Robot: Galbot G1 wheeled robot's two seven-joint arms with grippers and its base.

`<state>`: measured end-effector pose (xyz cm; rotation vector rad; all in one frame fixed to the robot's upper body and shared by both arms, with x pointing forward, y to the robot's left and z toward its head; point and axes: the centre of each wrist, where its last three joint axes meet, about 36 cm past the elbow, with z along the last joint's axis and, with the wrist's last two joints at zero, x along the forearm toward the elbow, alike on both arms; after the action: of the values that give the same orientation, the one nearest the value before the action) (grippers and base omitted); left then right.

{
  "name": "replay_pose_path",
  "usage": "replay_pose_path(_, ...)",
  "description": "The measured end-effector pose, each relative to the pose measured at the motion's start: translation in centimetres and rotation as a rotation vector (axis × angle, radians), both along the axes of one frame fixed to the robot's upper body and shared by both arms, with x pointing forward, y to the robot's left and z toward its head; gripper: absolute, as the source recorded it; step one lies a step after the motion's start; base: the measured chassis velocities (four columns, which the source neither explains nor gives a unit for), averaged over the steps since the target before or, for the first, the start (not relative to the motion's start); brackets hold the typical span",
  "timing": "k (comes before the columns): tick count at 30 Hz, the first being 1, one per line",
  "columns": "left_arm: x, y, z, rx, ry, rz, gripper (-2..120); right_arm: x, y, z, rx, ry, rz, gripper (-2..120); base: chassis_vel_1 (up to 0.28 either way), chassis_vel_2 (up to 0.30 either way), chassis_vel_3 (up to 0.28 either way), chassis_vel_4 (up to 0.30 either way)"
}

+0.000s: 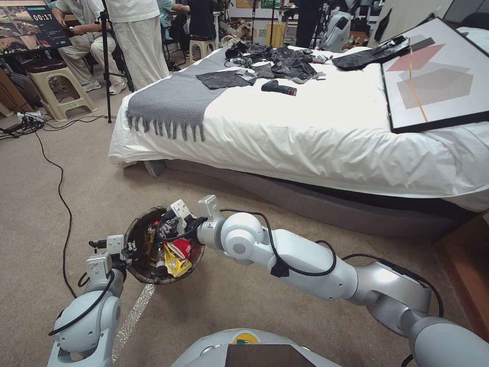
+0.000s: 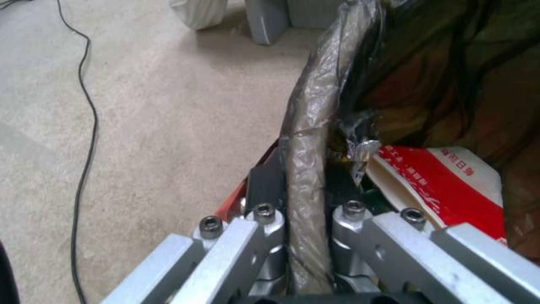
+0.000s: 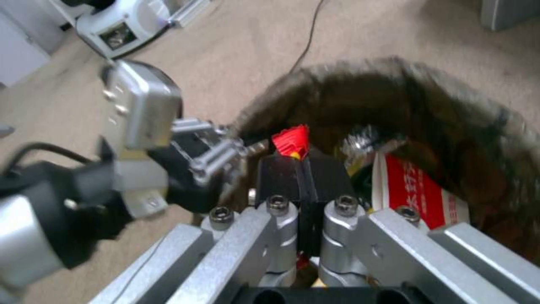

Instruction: Pick up the trash bin, then pick up the garbage from the floor and place it into the trash bin.

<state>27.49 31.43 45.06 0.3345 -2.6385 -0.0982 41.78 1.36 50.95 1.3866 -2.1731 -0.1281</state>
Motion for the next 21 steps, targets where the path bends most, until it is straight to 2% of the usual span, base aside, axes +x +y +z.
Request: replay_pose_path(21, 0.0, 0.1, -0.5, -0.006, 0.009, -0.001, 4, 1.2, 3.5, -4.6, -0.068, 0.0, -0.02, 0, 0.0, 0.0, 0.0, 0.0)
